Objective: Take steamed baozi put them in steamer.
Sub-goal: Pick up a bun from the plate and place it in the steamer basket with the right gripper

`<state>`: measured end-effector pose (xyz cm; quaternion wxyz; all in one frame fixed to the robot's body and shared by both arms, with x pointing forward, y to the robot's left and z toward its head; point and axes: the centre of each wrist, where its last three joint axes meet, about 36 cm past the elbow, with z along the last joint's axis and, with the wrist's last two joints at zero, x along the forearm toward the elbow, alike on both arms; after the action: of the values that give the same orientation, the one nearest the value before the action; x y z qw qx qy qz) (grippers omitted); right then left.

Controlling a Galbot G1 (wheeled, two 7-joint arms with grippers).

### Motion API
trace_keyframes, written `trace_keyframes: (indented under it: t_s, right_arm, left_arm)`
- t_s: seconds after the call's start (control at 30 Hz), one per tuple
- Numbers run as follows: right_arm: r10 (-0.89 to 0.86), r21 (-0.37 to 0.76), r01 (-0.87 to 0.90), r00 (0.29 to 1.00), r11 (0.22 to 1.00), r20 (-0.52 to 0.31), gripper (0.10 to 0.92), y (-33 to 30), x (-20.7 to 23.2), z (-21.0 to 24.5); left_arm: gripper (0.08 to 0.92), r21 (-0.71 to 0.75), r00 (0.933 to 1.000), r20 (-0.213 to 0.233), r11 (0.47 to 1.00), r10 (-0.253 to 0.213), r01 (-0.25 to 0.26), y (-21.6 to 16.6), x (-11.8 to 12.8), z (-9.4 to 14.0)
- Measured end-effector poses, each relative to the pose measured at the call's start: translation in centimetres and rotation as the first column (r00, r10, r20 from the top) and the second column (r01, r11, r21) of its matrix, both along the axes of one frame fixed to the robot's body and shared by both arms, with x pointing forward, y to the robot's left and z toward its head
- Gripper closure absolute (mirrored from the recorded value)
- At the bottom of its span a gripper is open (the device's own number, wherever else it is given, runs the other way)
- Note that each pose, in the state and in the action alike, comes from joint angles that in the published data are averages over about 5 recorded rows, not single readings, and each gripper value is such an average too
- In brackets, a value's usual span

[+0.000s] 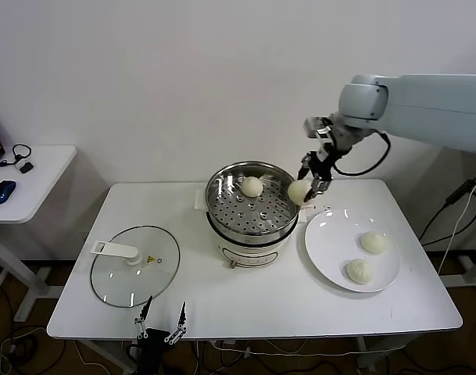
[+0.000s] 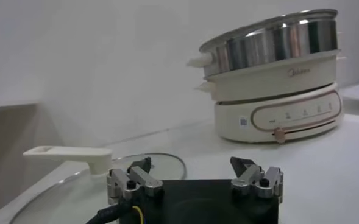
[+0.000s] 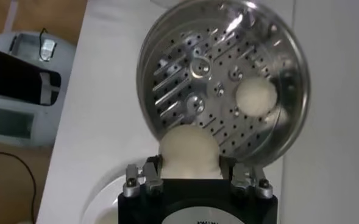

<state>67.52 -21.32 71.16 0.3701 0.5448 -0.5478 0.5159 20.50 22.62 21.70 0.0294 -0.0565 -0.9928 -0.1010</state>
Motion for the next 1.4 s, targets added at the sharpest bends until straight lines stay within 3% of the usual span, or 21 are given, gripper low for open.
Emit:
trace_keyframes:
  t_s: [0.57,0.97,1.23,1.4]
  right_arm:
    - [0.049,0.046,-0.05,0.999,0.998,0.008,0.39,12.0,4.3,-6.5]
    - [0.056,0.038,-0.056,0.998,0.998,-0.008,0.383,15.5,5.1,-10.1]
    - [0.044,0.045,-0.044,0.999,0.998,0.005,0.225,16.2,5.4,-10.4]
    - [0.044,0.04,-0.044,0.999,0.998,0.012,0.2,16.0,5.5,-10.0]
  left_arm:
    - [0.177,0.007,0.9999,-0.001,1.0,0.015,-0.015,0.6,0.0,0.1]
    - [0.177,0.007,0.9999,-0.001,1.0,0.014,-0.014,0.6,0.0,0.1]
    - [0.177,0.007,0.9999,0.001,1.0,0.011,-0.011,0.5,0.0,0.1]
    - [0.177,0.008,0.9999,0.001,1.0,0.013,-0.013,0.6,0.0,0.1]
